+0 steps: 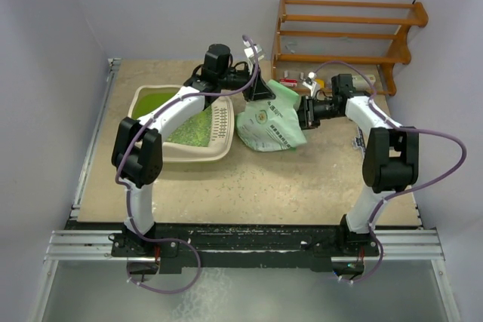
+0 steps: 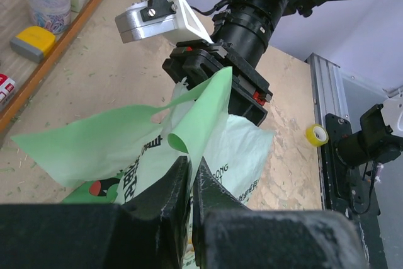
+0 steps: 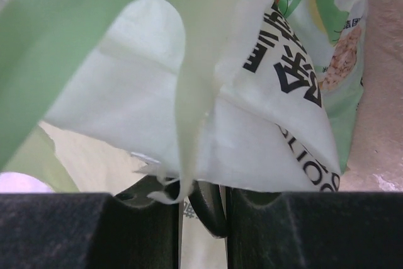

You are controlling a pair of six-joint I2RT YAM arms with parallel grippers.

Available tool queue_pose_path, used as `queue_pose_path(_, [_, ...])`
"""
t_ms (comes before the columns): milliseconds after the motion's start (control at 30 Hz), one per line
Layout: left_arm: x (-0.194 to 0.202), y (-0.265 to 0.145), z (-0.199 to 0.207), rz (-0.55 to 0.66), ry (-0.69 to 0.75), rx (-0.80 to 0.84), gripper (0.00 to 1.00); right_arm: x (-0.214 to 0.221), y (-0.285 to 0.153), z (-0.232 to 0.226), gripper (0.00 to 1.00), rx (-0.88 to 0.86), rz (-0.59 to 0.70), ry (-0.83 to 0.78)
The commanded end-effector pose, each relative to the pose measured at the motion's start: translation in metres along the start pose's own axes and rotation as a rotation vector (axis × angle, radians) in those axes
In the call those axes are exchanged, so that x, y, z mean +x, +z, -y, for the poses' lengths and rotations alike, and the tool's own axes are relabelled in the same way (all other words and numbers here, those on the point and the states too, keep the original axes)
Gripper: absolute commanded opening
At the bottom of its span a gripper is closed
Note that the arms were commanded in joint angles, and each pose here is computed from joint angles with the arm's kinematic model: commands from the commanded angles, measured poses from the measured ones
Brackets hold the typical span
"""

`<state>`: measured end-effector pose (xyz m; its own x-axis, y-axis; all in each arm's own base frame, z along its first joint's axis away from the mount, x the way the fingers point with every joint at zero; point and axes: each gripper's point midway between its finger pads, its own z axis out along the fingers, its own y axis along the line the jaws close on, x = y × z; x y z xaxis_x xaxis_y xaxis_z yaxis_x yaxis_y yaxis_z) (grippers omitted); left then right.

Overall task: Fill the litter box with clean litter
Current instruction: 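Scoop the cat litter from the cat litter bag.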

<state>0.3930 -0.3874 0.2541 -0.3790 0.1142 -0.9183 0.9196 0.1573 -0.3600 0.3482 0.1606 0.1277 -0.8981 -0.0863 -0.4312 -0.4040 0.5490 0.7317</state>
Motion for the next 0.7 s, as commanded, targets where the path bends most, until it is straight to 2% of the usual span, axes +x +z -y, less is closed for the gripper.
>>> queue_pose_path(0, [-0.024, 0.002, 0.011, 0.057, 0.067, 0.026, 0.03, 0.031, 0.015, 0.066, 0.0, 0.131, -0.036, 0.079])
queue_pose_path(267, [-0.018, 0.006, 0.01, 0.052, 0.056, 0.017, 0.03, 0.017, 0.0, 0.051, 0.0, -0.02, 0.07, 0.103])
queue_pose_path(667, [-0.028, 0.001, 0.01, 0.066, 0.082, -0.019, 0.03, -0.012, -0.059, 0.02, 0.0, -0.058, 0.223, 0.072])
